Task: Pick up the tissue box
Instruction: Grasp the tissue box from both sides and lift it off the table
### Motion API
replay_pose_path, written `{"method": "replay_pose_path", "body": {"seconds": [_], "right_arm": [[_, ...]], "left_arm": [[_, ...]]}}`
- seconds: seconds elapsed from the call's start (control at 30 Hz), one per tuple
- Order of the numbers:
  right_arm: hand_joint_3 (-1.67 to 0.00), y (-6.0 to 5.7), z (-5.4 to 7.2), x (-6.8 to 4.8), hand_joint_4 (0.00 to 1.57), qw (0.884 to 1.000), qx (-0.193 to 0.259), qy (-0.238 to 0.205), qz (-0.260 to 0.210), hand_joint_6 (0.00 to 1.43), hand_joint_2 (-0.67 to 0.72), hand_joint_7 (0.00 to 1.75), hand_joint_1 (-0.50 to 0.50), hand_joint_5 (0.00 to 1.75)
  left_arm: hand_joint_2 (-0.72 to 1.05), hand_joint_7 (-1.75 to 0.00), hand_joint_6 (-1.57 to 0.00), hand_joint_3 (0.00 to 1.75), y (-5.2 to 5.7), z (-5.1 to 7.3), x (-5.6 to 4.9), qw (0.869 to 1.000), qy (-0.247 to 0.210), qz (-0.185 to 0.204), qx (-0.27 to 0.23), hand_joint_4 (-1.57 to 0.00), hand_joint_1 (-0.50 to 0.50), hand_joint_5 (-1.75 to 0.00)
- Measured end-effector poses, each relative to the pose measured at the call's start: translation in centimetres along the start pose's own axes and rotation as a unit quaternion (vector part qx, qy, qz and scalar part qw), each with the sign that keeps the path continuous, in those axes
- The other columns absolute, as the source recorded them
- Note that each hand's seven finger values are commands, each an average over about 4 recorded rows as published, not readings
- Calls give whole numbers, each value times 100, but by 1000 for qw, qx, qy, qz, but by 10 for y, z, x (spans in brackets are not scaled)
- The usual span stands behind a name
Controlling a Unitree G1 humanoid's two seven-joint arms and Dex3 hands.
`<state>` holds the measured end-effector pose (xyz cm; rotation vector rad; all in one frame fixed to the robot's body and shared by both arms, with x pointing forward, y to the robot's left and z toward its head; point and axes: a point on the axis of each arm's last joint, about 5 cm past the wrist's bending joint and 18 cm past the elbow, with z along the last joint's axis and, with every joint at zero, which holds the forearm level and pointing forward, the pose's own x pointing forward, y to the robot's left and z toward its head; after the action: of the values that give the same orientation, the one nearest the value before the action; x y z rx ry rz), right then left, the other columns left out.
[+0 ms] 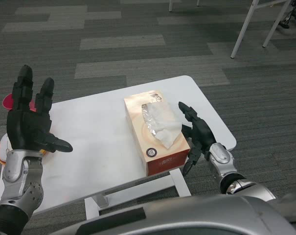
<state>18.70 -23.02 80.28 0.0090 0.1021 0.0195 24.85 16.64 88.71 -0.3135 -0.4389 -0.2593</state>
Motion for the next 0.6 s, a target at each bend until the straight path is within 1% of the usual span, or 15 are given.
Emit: {"method": "replay_pose_path", "body": {"seconds": [0.13, 0.23, 0.43, 0.6], "right_arm": [[0, 6, 2, 8, 57, 1000, -5, 2, 6, 0, 72, 7, -18, 0], [0, 10, 3, 11, 46, 1000, -9, 2, 11, 0, 72, 7, -17, 0], [0, 20, 7, 19, 38, 999, -17, -2, 30, 0, 72, 7, -17, 0], [0, 30, 9, 24, 34, 998, -26, -5, 48, 0, 72, 7, -12, 0]], "left_arm": [[-28, -7, 0, 0, -4, -2, -1, 1000, 8, -15, 4, 0, 50, -41], [-28, -7, 0, 0, -6, -3, -1, 999, 15, -30, 12, 0, 50, -41], [-28, -7, 0, 0, -16, -9, 1, 996, 39, -72, 19, 0, 50, -41], [-28, -7, 0, 0, -24, -12, 4, 993, 55, -103, 23, 0, 50, -41]]}}
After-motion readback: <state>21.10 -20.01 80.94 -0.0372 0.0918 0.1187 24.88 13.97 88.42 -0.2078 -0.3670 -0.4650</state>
